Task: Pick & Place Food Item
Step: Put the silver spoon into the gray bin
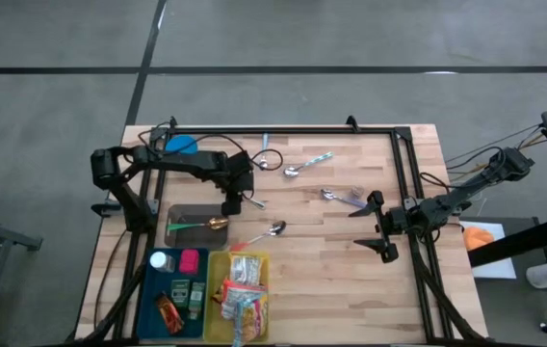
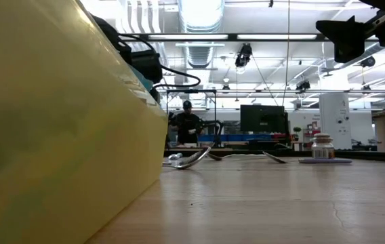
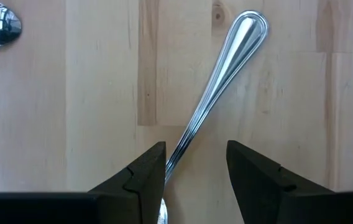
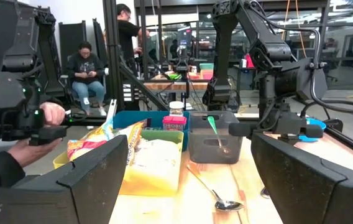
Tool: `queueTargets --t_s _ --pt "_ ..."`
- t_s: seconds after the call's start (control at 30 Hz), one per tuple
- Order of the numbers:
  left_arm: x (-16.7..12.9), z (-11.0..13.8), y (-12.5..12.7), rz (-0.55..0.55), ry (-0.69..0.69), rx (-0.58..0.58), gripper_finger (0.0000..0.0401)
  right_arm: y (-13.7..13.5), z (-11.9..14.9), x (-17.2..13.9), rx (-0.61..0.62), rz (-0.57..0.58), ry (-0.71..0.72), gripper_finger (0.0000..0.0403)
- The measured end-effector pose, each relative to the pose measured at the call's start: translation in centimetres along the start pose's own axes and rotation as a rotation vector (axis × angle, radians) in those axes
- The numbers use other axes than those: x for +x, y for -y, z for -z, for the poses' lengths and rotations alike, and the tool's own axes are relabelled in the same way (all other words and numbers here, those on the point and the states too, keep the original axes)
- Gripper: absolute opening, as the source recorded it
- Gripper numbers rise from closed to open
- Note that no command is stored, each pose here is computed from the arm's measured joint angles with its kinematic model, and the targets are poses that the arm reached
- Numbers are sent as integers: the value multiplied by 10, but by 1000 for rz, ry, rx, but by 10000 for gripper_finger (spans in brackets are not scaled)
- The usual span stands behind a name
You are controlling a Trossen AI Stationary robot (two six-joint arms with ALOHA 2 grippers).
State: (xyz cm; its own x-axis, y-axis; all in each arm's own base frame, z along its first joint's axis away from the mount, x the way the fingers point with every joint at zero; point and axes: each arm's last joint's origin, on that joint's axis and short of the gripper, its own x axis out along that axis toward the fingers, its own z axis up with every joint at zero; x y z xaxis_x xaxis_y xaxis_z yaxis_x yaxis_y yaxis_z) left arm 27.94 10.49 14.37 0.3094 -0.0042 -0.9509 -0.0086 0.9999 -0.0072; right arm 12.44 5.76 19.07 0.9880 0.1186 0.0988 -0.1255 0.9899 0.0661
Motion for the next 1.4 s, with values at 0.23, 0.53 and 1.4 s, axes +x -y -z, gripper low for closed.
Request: queueTargets --t_s 0.23,0.53,1.4 --pt "0 2 -1 -2 -21 -43 169 0 0 0 0 0 0 338" --pt "-6 -4 -2 -6 -20 -41 169 0 0 0 0 0 0 338" --pt "10 -23 -11 47 -171 -53 169 0 0 0 0 0 0 338"
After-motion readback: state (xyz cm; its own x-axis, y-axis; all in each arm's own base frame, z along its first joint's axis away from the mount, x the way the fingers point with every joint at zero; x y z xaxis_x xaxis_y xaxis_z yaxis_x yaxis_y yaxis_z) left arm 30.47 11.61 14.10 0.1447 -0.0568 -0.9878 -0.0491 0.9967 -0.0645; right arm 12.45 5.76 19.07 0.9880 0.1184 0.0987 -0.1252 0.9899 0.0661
